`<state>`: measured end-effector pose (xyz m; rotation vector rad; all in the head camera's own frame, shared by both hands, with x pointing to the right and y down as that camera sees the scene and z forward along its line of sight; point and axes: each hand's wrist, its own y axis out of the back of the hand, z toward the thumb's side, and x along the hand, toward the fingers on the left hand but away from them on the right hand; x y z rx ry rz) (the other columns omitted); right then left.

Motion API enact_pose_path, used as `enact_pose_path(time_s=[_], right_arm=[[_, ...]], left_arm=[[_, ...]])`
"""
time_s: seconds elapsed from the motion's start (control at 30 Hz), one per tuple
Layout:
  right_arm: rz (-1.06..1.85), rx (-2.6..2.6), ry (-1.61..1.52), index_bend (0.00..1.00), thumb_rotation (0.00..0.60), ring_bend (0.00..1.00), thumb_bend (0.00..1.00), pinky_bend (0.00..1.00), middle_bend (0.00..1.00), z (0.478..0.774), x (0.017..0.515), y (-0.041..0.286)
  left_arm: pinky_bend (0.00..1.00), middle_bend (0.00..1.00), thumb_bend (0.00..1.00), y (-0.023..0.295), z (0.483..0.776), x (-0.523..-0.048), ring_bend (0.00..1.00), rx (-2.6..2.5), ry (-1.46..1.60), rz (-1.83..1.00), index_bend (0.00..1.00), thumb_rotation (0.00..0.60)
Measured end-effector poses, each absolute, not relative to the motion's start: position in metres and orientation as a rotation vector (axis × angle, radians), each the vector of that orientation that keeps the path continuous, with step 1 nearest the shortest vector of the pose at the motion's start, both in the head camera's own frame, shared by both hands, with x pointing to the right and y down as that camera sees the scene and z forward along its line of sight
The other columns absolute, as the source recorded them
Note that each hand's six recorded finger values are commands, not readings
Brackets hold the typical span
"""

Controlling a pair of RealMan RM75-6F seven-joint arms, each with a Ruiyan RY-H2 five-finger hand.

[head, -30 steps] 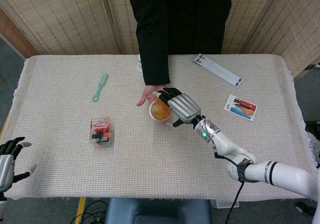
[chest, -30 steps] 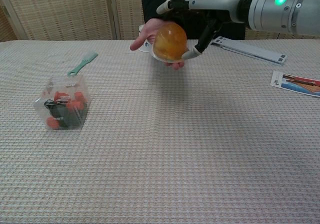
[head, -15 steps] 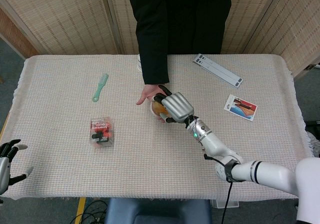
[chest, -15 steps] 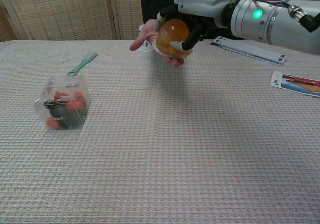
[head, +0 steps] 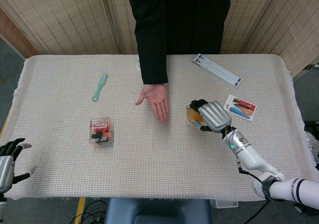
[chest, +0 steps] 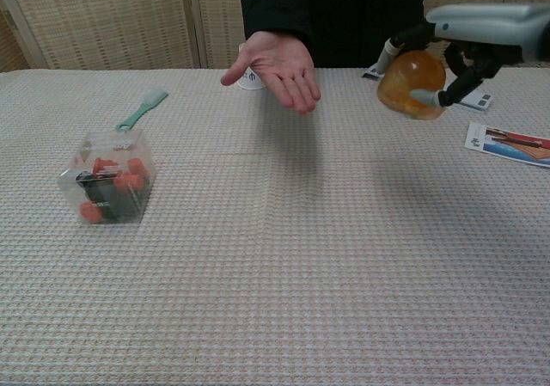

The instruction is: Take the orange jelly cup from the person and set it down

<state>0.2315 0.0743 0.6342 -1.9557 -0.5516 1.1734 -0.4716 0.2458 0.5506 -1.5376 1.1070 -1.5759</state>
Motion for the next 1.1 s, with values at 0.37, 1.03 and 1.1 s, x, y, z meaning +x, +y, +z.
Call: enact_pose_path(time_s=[0.37,1.03,1.1], right_arm=[[1.353,-1.990,-0.460,0.44,0.600,0.32,0.56,0.66,0.32,0.695,0.267,0.099],[1.372,-1.943,-0.605,0.02,0.600,0.04,0.42,0.18,0.12,0.666,0.312,0.109],[1.364,-1.897,-0.667,0.05,0.600,0.08,0.42,0.24,0.16,0.654,0.325,0.110]], left_arm=[[0.24,0.23,0.22,0.243,0.550,-0.467,0.20,-1.539,1.092,-1.570,0.34,0.600],[0.24,0.23,0.22,0.245,0.552,-0.473,0.20,-1.529,1.108,-1.583,0.34,0.600],[0.24,0.23,0.22,0.244,0.553,-0.474,0.20,-1.525,1.113,-1.584,0.34,0.600]])
